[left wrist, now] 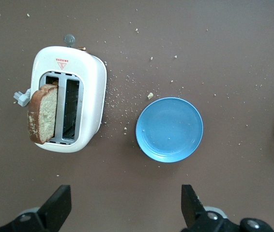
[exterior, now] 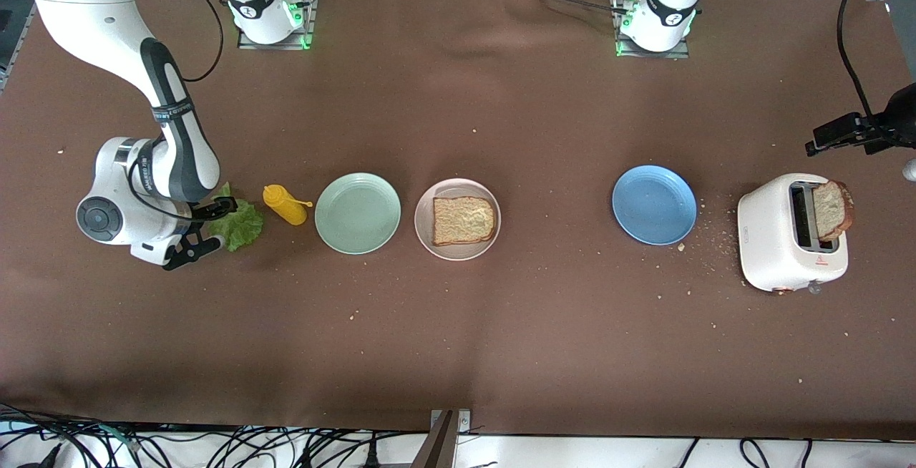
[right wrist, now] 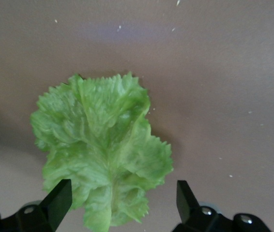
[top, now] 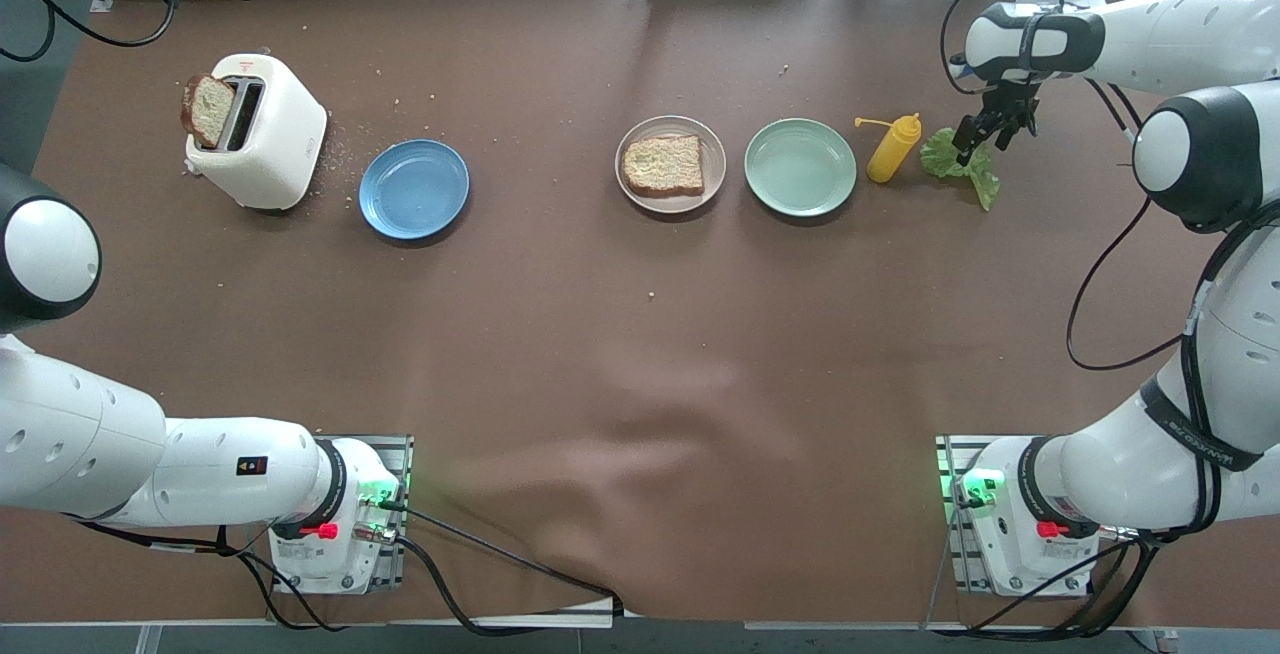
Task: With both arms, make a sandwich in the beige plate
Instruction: 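Grasp the green lettuce leaf with the right gripper and lift it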
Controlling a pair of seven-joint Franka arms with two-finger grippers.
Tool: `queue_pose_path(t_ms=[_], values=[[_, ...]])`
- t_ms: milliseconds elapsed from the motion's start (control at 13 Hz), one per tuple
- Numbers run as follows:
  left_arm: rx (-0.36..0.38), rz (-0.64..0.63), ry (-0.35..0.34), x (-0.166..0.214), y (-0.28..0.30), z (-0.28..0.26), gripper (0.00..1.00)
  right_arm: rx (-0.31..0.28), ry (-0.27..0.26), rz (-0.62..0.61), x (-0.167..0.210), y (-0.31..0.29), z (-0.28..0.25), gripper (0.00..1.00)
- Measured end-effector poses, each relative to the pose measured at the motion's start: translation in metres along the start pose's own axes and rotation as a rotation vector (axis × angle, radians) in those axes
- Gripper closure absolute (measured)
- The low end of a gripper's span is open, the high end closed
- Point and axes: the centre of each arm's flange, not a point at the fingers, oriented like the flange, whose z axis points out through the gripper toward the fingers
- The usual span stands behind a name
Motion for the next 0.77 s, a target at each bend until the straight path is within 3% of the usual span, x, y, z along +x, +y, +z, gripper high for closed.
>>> queue_pose_path(t_ms=[154, 614, 768], values=[[0.0, 0.0, 0.0, 0.0, 0.0, 0.0, 0.0, -0.009, 0.011, 0.021, -0.002, -0.005, 0.011, 0.09], [0.0, 0.0, 0.0, 0.0, 0.0, 0.0, 0.0, -0.019, 0.023, 0.046, 0.002, -0.017, 0.004, 0.76], [0.0, 0.0, 0.0, 0.0, 0.0, 0.0, 0.0, -0.02, 0.024, 0.044, 0.003, -0.019, 0.002, 0.86]])
